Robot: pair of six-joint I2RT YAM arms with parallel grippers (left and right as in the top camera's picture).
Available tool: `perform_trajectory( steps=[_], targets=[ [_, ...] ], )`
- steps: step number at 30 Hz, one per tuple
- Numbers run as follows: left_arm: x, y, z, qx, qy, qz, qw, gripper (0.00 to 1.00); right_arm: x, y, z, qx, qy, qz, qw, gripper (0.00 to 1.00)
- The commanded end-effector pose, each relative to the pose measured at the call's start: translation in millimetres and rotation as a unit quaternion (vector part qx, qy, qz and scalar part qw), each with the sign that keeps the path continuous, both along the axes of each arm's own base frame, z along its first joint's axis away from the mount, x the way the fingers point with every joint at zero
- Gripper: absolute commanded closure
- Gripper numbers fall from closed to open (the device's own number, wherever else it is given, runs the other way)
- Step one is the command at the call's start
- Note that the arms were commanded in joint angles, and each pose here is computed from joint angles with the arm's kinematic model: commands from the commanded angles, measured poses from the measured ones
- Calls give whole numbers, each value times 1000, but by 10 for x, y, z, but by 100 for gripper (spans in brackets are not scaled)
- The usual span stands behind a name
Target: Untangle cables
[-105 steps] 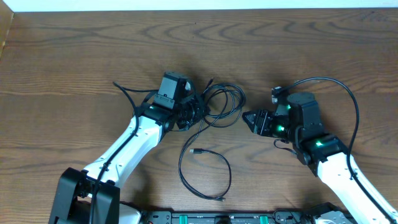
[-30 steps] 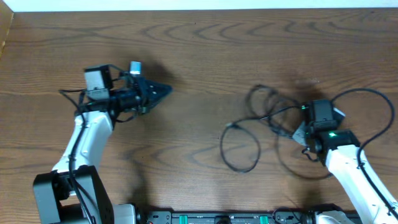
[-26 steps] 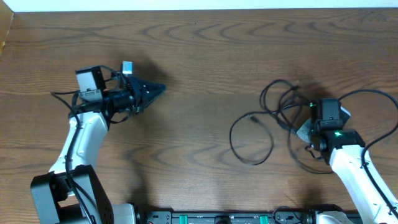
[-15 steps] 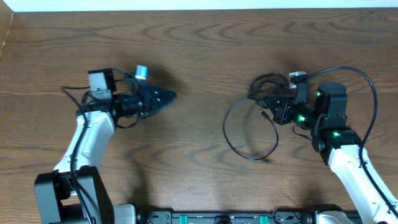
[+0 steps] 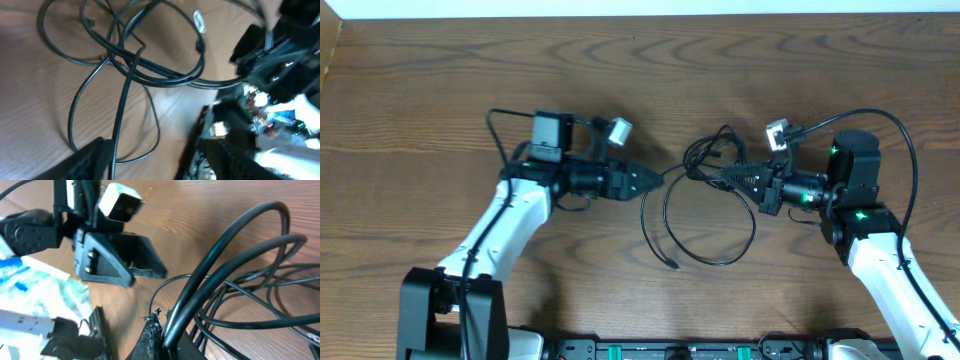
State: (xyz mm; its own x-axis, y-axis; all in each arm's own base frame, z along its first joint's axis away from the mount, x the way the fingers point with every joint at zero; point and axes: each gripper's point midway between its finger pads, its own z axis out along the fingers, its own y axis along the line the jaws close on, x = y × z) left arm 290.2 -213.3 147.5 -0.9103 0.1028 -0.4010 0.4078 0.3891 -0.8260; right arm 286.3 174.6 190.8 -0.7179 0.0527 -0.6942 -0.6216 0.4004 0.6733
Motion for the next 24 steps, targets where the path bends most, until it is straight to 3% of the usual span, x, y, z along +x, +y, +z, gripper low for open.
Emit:
perform_trajectory(
  steps=[1, 2, 7, 24],
  targets=[
    [18, -84, -21, 32, -40, -4, 999, 29, -145, 74, 130, 21, -42, 58, 997, 99],
    [22, -110, -23, 34, -45, -5, 998, 23, -175, 85, 149, 25, -48, 68, 996, 99],
    [86, -242, -47, 59, -87, -5, 994, 12, -375, 134, 276, 56, -93, 133, 985, 99],
    [166, -563, -285, 192, -184, 28, 964, 4, -592, 151, 416, 102, -93, 191, 972, 99]
  ],
)
